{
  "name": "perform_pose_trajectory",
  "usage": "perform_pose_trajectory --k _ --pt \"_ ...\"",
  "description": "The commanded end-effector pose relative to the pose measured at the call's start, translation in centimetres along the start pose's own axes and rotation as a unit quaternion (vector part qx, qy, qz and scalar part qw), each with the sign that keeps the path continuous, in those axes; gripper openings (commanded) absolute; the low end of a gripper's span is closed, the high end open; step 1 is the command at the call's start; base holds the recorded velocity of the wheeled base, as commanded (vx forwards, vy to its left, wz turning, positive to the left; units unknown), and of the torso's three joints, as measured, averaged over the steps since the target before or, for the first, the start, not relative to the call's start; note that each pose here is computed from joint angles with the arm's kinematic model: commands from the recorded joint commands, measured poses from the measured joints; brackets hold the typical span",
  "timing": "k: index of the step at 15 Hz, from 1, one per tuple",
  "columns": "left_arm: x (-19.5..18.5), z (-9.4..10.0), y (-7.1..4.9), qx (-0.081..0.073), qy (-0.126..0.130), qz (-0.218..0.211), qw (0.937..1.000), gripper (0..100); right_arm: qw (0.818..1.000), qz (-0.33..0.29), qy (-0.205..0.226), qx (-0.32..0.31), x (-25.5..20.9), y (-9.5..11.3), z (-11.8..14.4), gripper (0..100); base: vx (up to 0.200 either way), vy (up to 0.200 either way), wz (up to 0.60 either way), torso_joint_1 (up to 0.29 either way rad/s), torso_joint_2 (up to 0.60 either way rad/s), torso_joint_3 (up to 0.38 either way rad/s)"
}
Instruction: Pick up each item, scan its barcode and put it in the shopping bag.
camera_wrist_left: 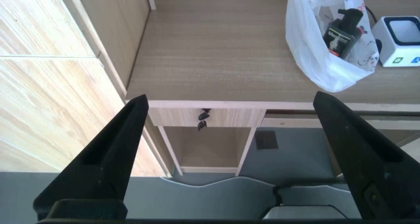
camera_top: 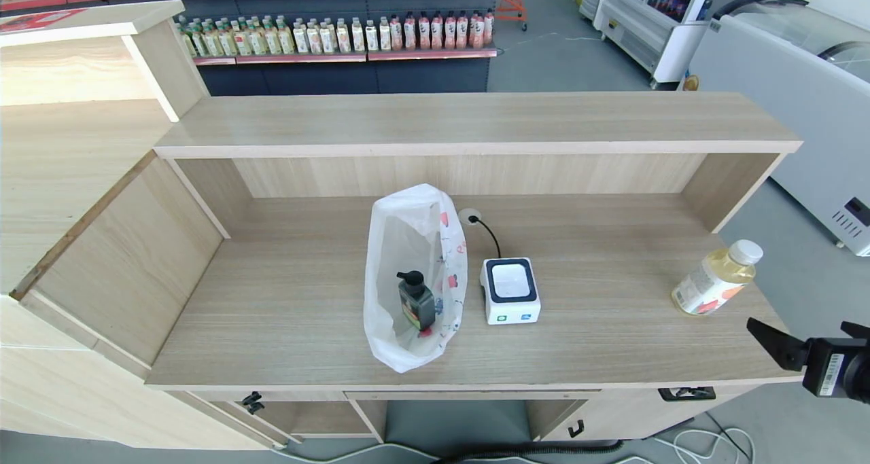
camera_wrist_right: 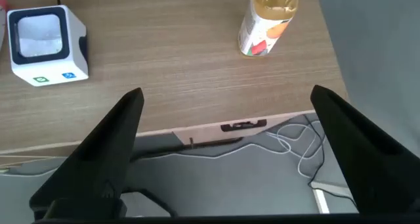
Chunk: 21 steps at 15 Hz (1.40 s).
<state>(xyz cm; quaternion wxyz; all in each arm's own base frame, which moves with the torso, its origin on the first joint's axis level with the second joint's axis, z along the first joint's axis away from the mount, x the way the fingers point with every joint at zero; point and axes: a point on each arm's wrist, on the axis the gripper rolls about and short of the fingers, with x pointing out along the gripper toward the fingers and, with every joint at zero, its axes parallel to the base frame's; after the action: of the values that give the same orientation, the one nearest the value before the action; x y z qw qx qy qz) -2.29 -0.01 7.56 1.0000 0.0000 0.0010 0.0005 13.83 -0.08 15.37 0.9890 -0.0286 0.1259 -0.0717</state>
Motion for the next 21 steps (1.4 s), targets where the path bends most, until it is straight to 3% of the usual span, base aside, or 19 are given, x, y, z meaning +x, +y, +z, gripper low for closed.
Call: perform_pose_trajectory --k 1,21 --pt "0.0 0.0 0.0 0.001 0.0 0.0 1.0 100 1.0 -0.002 -0.025 0.004 -1.9 -0.3 -0.5 100 0.0 0.0 0.0 0.0 0.0 0.0" --pt "0.0 0.0 0.0 0.003 0.0 -0.001 1.0 100 1.0 -0.01 -0.026 0.008 -4.6 -0.9 -1.3 100 0.0 -0.19 0.0 0.002 0.0 0.002"
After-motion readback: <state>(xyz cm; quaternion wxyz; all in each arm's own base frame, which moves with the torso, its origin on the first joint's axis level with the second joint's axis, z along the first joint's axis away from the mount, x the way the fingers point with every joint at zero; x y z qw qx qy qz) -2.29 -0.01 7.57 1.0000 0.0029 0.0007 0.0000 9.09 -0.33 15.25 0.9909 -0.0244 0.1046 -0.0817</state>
